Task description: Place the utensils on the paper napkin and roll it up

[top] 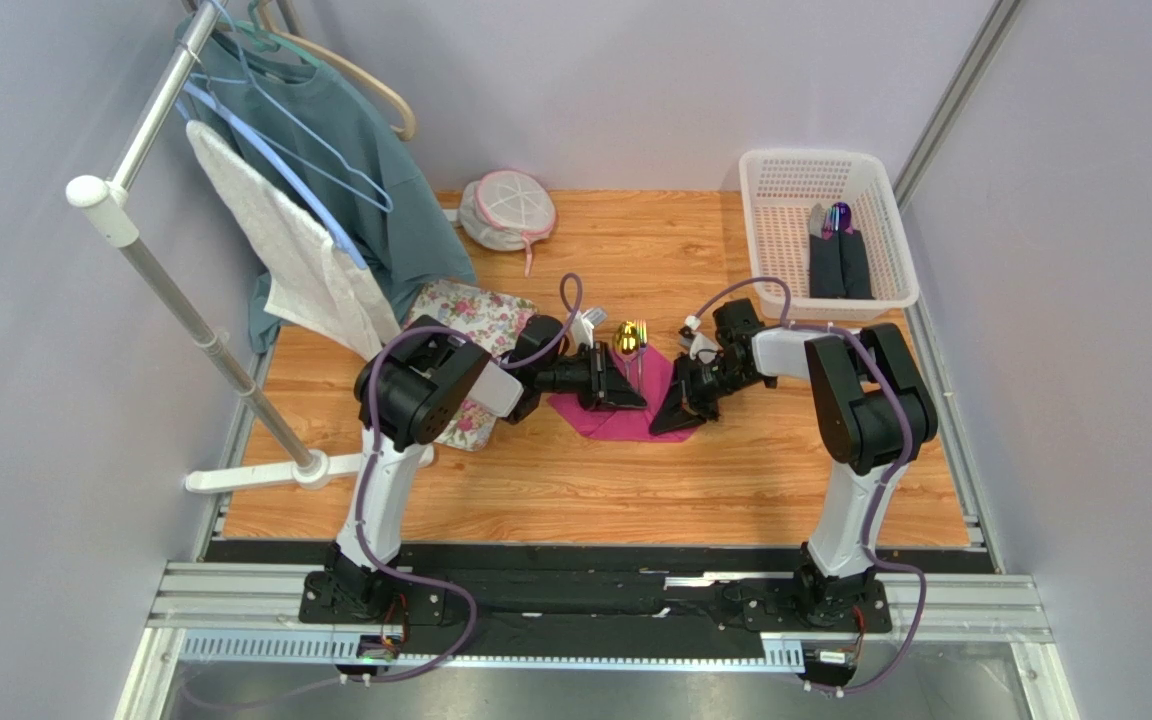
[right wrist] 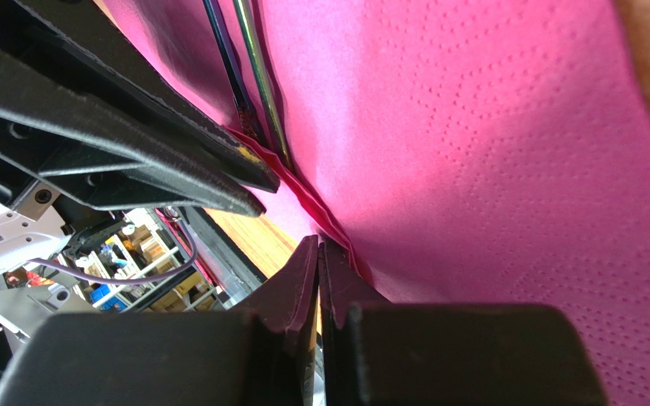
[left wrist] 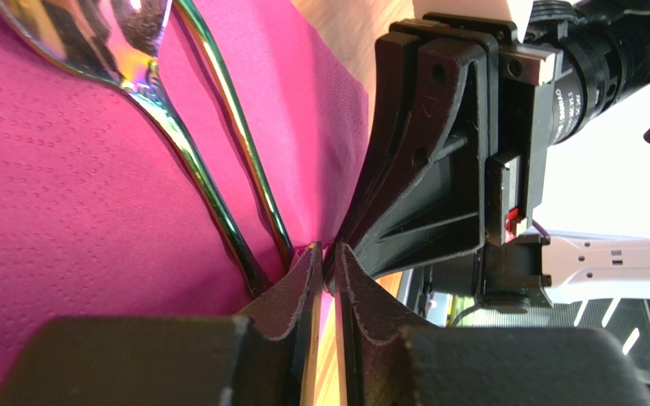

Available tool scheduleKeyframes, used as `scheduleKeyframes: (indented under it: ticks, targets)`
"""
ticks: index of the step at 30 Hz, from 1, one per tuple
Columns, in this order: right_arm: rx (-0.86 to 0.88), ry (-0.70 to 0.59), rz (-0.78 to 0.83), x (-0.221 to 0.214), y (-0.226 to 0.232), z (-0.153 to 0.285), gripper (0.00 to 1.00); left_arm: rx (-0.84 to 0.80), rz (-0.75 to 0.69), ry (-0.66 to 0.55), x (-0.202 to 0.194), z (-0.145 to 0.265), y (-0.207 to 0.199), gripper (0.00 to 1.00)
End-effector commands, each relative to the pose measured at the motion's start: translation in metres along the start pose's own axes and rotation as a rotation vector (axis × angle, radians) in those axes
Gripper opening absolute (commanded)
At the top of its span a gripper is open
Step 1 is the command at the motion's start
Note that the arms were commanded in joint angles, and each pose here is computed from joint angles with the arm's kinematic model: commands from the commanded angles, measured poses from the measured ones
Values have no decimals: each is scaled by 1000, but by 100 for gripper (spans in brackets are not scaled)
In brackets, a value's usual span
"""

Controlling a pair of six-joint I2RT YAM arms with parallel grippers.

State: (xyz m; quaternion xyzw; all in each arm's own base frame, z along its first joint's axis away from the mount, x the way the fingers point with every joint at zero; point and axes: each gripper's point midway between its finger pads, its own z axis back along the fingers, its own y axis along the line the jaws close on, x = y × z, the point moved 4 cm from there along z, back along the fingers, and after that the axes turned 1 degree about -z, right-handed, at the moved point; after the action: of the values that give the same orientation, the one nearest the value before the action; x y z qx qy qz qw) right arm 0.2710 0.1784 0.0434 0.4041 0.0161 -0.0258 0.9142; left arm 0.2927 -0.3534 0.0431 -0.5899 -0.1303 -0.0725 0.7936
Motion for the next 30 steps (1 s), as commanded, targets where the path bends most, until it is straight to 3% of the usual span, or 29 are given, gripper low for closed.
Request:
scheduleKeyframes:
  ticks: [1,14,27,30]
  targets:
    - [-45,-26,31,8,-5,0,5,2,-14,-30,4,-2,9,16]
    - [9,-99,51,22,27,14,5,38,-4,-15,1,-1,20,9]
    - [-164,-87,90,16,0,-5,3,62,2,-6,-1,1,25,8]
    - [-151,-99,121,17,11,6,8,62,0,-4,-2,1,26,7]
